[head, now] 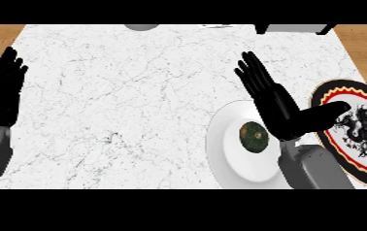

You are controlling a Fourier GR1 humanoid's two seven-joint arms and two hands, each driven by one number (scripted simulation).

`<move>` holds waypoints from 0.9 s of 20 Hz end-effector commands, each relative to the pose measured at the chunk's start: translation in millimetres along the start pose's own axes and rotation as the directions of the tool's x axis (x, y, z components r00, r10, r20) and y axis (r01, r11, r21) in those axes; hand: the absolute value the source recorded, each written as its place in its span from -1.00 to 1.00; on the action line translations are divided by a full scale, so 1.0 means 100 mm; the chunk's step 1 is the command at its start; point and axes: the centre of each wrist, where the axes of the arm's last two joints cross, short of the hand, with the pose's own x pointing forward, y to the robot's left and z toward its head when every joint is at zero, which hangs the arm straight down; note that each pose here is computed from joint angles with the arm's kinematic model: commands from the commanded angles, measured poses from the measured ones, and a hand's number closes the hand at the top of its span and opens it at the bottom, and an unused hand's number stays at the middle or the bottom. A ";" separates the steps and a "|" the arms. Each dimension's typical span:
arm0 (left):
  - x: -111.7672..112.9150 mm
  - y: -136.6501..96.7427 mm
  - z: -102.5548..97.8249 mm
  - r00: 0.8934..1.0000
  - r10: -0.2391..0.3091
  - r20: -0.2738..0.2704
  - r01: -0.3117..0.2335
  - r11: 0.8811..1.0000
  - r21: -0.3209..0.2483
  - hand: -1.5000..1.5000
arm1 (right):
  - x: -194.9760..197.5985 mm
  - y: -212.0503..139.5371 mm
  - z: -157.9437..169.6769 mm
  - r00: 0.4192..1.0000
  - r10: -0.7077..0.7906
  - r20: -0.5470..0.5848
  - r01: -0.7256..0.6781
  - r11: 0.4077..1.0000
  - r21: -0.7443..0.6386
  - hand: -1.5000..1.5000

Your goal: Pick the squash from the plate and place it in the plate

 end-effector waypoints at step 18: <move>-0.56 -1.03 0.81 0.975 0.004 -0.224 -0.064 0.962 -0.264 0.00 | -0.39 -0.99 0.71 0.945 0.164 0.284 -0.226 0.953 0.200 -1.00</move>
